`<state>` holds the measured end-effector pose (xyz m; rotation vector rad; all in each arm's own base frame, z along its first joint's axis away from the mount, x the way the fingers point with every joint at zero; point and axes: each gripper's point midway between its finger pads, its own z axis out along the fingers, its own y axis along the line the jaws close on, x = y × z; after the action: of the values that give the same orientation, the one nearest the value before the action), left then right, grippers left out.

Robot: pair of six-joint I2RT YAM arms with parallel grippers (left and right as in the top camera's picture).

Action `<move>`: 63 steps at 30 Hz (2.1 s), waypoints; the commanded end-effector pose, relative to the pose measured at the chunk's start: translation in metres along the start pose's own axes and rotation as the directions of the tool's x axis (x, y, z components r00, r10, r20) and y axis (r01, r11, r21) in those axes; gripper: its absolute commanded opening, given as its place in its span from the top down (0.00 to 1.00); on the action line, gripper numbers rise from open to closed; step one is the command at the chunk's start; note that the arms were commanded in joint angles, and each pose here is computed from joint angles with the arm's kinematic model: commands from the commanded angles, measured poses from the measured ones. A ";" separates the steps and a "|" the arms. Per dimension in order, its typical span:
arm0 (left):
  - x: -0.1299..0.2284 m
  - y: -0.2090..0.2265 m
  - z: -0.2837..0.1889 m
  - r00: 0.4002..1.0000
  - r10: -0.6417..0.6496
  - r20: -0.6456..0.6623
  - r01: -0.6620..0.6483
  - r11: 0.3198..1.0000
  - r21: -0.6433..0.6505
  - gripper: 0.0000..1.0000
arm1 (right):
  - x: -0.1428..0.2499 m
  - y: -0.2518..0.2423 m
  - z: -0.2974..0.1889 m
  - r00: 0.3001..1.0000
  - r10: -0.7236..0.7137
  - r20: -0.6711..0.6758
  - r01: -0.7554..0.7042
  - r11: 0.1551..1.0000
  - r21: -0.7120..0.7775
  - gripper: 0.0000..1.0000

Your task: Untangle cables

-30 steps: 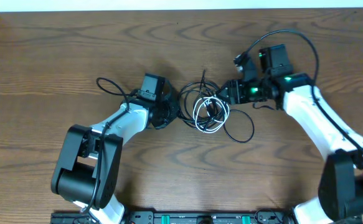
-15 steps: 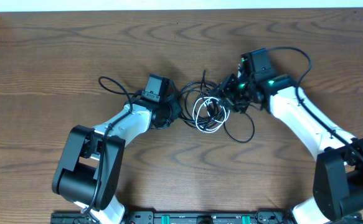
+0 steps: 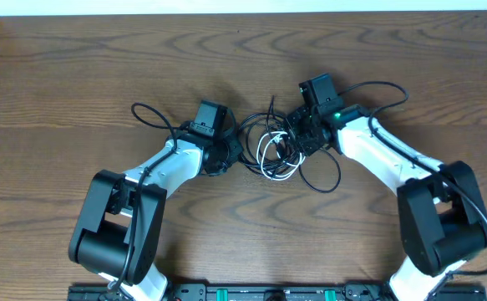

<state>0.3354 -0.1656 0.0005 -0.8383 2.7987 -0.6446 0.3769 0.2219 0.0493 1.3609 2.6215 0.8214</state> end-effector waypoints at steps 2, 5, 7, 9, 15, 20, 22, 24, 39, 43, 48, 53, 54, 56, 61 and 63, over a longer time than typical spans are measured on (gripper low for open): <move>0.002 0.017 0.005 1.000 0.010 0.004 -0.010 0.998 -0.065 0.92 | 0.001 -0.006 0.021 1.000 0.019 0.012 -0.019 1.000 0.021 0.63; 0.002 0.017 0.005 1.000 0.010 0.004 -0.010 0.998 -0.065 0.92 | 0.000 0.002 0.022 1.000 0.011 0.015 -0.011 1.000 -0.012 0.61; 0.002 0.017 0.005 1.000 0.010 0.004 -0.010 0.998 -0.065 0.92 | 0.000 0.005 0.022 1.000 0.009 0.016 -0.008 1.000 -0.024 0.60; 0.002 0.017 0.005 1.000 0.010 0.004 -0.010 0.998 -0.065 0.92 | 0.000 0.007 0.022 1.000 0.007 0.016 -0.006 1.000 -0.029 0.59; 0.002 0.017 0.005 1.000 0.014 0.003 -0.013 0.998 -0.065 0.92 | -0.009 0.005 0.022 0.998 0.008 0.066 -0.007 1.000 -0.023 0.58; 0.002 0.017 0.005 1.000 0.014 0.004 -0.013 0.998 -0.065 0.92 | -0.011 0.000 0.024 0.997 0.011 0.080 -0.011 1.000 -0.003 0.57; 0.002 0.017 0.005 1.000 0.014 0.003 -0.013 0.998 -0.065 0.92 | -0.012 -0.004 0.027 0.997 0.014 0.079 -0.015 1.000 0.012 0.57; 0.002 0.017 0.005 1.000 0.014 0.004 -0.013 0.998 -0.065 0.92 | -0.012 -0.011 0.035 0.997 0.017 0.074 -0.019 0.999 0.033 0.62; -0.001 0.019 0.005 1.000 0.014 0.020 -0.012 0.997 -0.076 0.92 | 0.042 0.058 -0.055 0.732 -0.680 0.035 0.658 0.694 -0.293 0.99; -0.004 0.021 0.004 0.999 0.015 0.035 -0.012 0.996 -0.087 0.92 | 0.055 0.066 -0.125 0.580 -0.798 0.165 0.797 0.514 -0.319 0.99; -0.006 0.022 0.004 0.999 0.017 0.050 -0.012 0.995 -0.097 0.92 | 0.061 0.073 -0.222 0.401 -0.821 0.407 0.907 0.296 -0.298 0.99; -0.007 0.022 0.004 0.998 0.017 0.052 -0.012 0.995 -0.095 0.74 | 0.035 0.056 -0.297 0.347 -0.730 0.589 0.935 0.318 -0.158 0.99; -0.007 0.022 0.004 0.999 0.017 0.052 -0.012 0.995 -0.094 0.72 | 0.026 0.051 -0.306 0.348 -0.711 0.610 0.929 0.350 -0.122 0.99; -0.007 0.022 0.004 0.999 0.017 0.052 -0.012 0.995 -0.094 0.64 | 0.010 0.037 -0.318 0.353 -0.686 0.636 0.906 0.421 -0.048 0.99; -0.007 0.022 0.004 0.999 0.017 0.052 -0.012 0.996 -0.094 0.48 | 0.003 0.008 -0.304 0.403 -0.727 0.556 0.872 0.489 0.007 0.69; -0.007 0.022 0.004 0.999 0.017 0.052 -0.012 0.996 -0.094 0.33 | 0.001 -0.001 -0.289 0.448 -0.741 0.500 0.852 0.523 0.012 0.62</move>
<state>0.3448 -0.1603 0.0071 -0.8099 2.7574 -0.5981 0.2824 0.1072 0.3153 0.0198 2.1663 0.5929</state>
